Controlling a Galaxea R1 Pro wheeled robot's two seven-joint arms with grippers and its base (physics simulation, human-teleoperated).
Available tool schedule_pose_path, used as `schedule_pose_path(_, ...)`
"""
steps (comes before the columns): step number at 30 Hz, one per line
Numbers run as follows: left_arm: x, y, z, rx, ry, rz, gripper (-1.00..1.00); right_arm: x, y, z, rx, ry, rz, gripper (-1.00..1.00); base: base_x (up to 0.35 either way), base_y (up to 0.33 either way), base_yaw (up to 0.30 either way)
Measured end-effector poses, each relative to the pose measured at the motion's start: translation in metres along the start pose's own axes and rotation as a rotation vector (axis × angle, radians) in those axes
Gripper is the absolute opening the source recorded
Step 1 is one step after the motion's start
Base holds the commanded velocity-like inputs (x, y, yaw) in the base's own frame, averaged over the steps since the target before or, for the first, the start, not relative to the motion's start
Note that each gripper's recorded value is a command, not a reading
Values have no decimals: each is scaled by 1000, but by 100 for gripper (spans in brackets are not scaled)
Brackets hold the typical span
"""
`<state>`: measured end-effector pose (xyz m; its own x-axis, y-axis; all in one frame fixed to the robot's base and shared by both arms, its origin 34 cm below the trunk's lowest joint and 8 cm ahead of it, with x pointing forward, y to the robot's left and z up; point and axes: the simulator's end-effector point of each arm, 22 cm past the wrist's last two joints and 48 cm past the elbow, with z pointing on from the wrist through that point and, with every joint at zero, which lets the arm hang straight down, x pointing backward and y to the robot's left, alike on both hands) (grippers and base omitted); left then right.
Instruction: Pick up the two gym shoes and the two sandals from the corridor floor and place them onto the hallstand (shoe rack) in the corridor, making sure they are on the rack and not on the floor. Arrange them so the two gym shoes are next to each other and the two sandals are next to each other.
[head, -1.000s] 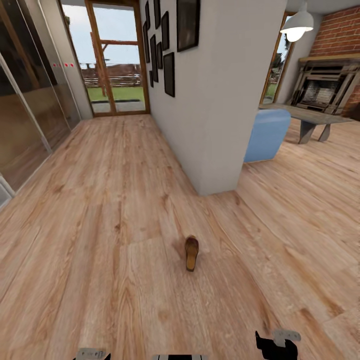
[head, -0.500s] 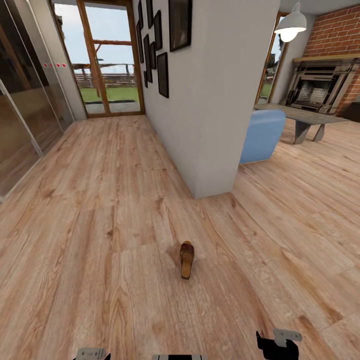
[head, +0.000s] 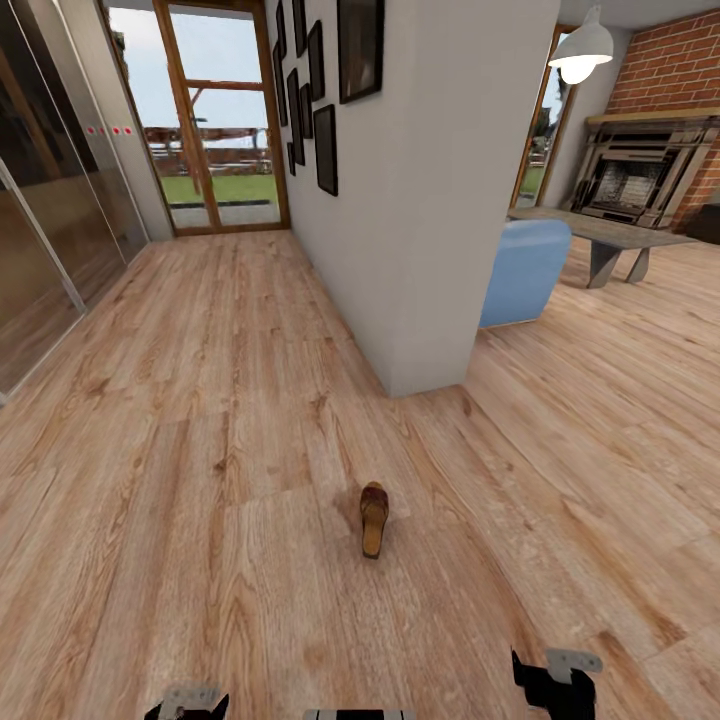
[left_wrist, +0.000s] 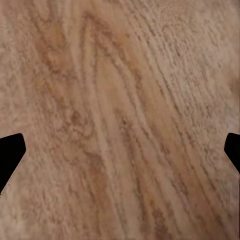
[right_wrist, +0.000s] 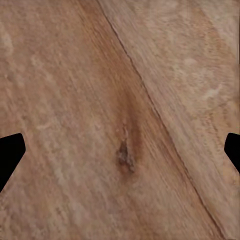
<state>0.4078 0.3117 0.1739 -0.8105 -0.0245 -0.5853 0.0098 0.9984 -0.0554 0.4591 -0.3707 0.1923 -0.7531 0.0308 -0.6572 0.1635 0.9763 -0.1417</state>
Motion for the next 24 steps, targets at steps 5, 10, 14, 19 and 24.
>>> schedule_pose_path(5,-58,-16,22,-48,-76,-17,100,-81,3,14,-17,-159,10,100,0,0,0)
schedule_pose_path(10,-141,-28,48,-117,-118,-50,100,-142,2,21,-27,-201,8,100,0,0,0)
schedule_pose_path(14,-190,-50,59,-106,-121,-63,100,-185,-13,20,-18,-223,-5,100,0,0,0)
schedule_pose_path(19,-207,-57,61,-99,-130,-67,100,-204,-19,17,-17,-246,-17,100,0,0,0)
schedule_pose_path(24,-208,-58,61,-99,-134,-67,100,-209,-22,17,-15,-252,-20,100,0,0,-94)
